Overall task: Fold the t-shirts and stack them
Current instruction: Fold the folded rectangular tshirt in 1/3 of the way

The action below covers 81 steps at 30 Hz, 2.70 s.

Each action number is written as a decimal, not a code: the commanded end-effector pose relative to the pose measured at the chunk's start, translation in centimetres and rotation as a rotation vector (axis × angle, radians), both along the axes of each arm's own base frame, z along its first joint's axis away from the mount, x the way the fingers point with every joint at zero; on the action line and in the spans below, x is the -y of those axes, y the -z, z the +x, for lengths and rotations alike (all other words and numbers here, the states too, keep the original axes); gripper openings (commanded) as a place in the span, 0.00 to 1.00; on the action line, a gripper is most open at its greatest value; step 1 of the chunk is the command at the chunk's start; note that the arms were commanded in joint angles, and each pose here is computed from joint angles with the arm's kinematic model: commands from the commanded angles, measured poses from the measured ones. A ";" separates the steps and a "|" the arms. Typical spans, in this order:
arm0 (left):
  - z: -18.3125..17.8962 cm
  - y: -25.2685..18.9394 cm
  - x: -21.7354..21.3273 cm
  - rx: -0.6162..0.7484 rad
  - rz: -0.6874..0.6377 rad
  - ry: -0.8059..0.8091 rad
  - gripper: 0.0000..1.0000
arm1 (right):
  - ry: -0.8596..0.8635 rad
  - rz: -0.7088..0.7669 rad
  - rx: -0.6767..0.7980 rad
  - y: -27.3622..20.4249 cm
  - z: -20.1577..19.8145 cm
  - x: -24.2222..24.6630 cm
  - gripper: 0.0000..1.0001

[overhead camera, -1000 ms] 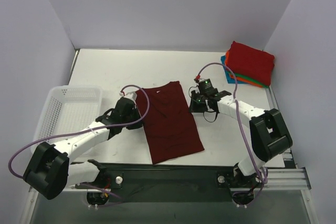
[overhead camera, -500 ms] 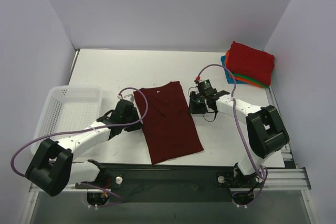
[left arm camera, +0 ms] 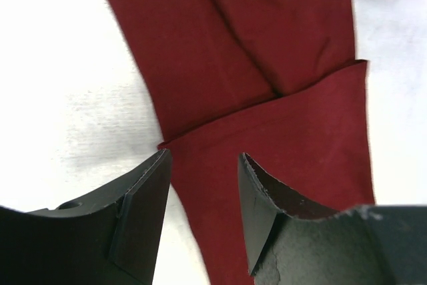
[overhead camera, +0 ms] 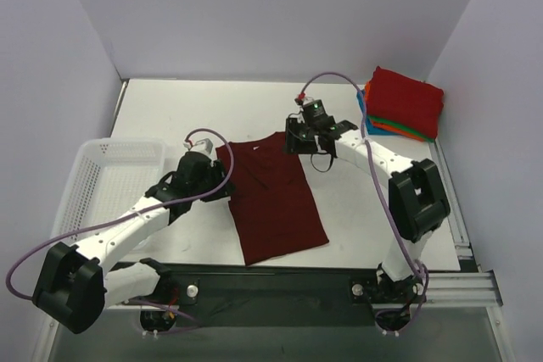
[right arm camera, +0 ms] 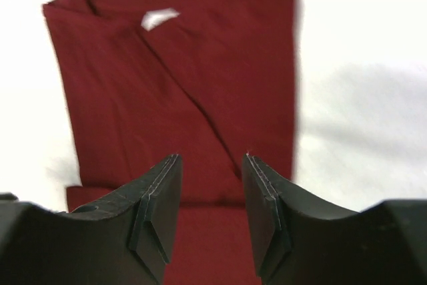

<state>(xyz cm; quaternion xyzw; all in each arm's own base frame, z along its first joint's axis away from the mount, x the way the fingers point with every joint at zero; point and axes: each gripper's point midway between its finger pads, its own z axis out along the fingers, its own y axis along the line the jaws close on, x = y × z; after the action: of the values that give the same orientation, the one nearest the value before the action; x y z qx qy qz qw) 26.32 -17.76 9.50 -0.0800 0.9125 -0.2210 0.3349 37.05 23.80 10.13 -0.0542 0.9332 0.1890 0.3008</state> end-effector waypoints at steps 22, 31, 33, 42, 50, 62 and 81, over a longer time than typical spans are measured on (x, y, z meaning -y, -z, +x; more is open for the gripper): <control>-1.0 -4.6 0.5 0.034 -0.109 0.027 0.55 | -0.114 -0.101 -0.094 5.8 1.0 -5.6 0.27; -1.0 -4.2 0.7 0.026 -0.114 0.031 0.54 | -0.114 -0.076 -0.014 3.4 2.1 -6.7 0.35; -1.1 -4.2 0.7 0.024 -0.116 0.033 0.54 | -0.116 -0.066 0.005 3.0 2.7 -7.2 0.36; -1.2 -4.5 0.7 0.021 -0.124 0.040 0.54 | -0.133 -0.013 0.022 2.8 5.8 -11.1 0.34; -1.3 -4.8 1.1 0.014 -0.143 0.063 0.54 | -0.142 -0.026 -0.013 5.5 6.0 -12.7 0.33; -1.8 -4.8 1.0 0.009 -0.143 0.094 0.54 | -0.183 -0.061 0.013 5.6 3.7 -14.7 0.32; -2.1 -4.8 0.9 0.006 -0.153 0.108 0.54 | -0.149 -0.110 0.057 5.0 4.2 -13.8 0.12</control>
<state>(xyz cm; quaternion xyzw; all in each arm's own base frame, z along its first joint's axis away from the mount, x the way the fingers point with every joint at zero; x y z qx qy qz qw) 23.70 -18.49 12.58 -0.0649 0.9053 -0.2956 0.2982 40.67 38.43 2.12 -0.1492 0.9331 0.1681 0.2808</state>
